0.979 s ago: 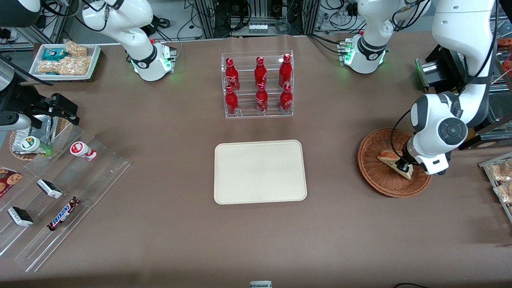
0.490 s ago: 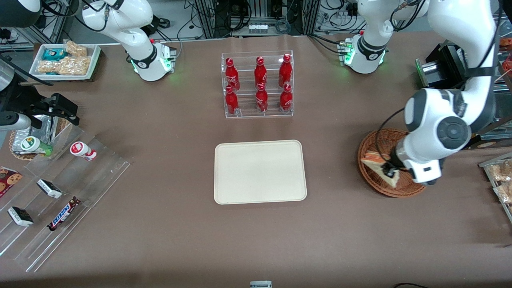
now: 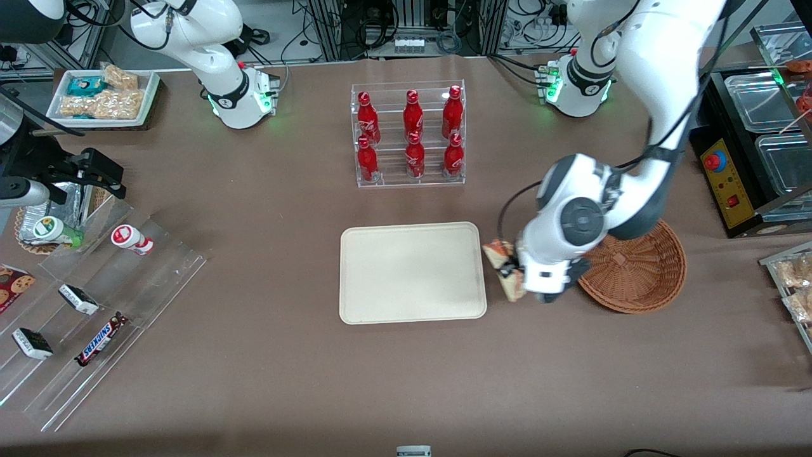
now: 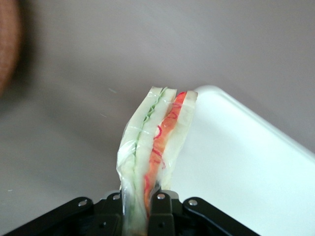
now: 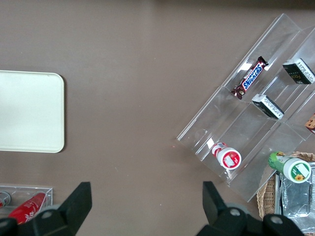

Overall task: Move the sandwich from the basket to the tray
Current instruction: 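Lift the sandwich and carry it over the cream tray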

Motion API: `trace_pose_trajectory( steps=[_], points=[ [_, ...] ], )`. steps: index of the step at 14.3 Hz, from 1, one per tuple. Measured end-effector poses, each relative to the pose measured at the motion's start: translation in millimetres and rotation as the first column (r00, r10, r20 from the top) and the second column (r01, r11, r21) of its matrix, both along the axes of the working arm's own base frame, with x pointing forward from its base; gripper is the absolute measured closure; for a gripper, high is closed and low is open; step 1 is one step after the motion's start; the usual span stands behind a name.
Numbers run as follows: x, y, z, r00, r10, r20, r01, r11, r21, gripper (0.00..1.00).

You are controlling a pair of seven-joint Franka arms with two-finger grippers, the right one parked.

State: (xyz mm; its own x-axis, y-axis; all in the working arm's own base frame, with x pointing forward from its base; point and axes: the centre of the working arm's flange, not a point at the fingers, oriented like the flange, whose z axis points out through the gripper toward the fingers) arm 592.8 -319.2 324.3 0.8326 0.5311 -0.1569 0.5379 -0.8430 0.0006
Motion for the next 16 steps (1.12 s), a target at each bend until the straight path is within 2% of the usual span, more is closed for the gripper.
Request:
trace_pose_trajectory(
  steps=[2, 5, 7, 9, 10, 13, 16],
  points=[
    [-13, -44, -10, 0.995, -0.095, 0.027, 0.095, 0.995, -0.030, 0.85],
    [-41, -106, -26, 0.965, -0.248, 0.091, 0.255, 0.964, -0.078, 0.85],
    [-60, -135, -37, 0.931, -0.341, 0.132, 0.352, 0.933, -0.072, 0.85],
    [-66, -148, -49, 0.905, -0.390, 0.169, 0.403, 0.914, -0.048, 0.85],
    [-66, -150, -57, 0.900, -0.396, 0.181, 0.410, 0.911, -0.048, 0.85],
    [-64, -150, -74, 0.907, -0.379, 0.182, 0.394, 0.917, -0.056, 0.85],
    [-54, -150, -71, 0.933, -0.307, 0.189, 0.324, 0.944, -0.064, 0.85]
  ],
)
